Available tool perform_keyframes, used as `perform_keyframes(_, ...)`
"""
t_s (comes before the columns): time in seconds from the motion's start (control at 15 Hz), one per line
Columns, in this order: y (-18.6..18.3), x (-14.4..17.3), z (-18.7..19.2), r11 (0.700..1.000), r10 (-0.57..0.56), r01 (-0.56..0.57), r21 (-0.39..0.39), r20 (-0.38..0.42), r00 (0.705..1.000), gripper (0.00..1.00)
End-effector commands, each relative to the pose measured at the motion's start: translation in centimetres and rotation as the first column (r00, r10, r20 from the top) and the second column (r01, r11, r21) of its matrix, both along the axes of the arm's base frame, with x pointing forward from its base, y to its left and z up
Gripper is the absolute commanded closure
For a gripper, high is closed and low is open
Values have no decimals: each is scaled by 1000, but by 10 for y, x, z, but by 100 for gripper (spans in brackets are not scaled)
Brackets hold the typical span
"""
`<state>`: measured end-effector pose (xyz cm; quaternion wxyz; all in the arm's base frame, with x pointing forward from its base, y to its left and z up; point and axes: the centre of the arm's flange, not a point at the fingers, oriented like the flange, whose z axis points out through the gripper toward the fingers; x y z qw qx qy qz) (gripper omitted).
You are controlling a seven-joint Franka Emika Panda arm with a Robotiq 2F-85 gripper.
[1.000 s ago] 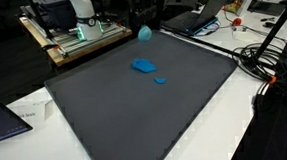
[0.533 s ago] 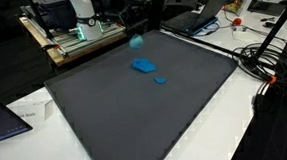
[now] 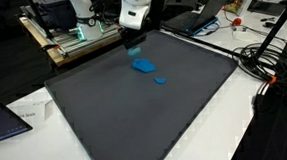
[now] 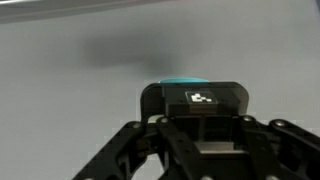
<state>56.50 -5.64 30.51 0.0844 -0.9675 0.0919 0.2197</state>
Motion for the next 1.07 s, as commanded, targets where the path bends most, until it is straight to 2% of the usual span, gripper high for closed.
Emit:
perform_keyframes(0.0,-6,14,-6,999,-37,38,33,-30,999,79)
perform_keyframes(0.2,-8,19,-12,998,-38,39,46,-7,999,79)
perform_keyframes(0.27,-5,9,-14,1000,-17,17,8,-17,1000,79)
perform_keyframes(0.33,-5,10,-16,1000,-17,17,8,-19,1000,54)
perform_keyframes(0.67,-5,9,-17,1000,-16,16,8,-22,1000,54)
perform_keyframes(0.73,-5,9,-17,1000,-16,16,8,-22,1000,79)
perform_keyframes(1.0,-3,20,-33,1000,-19,19,4,-8,1000,79)
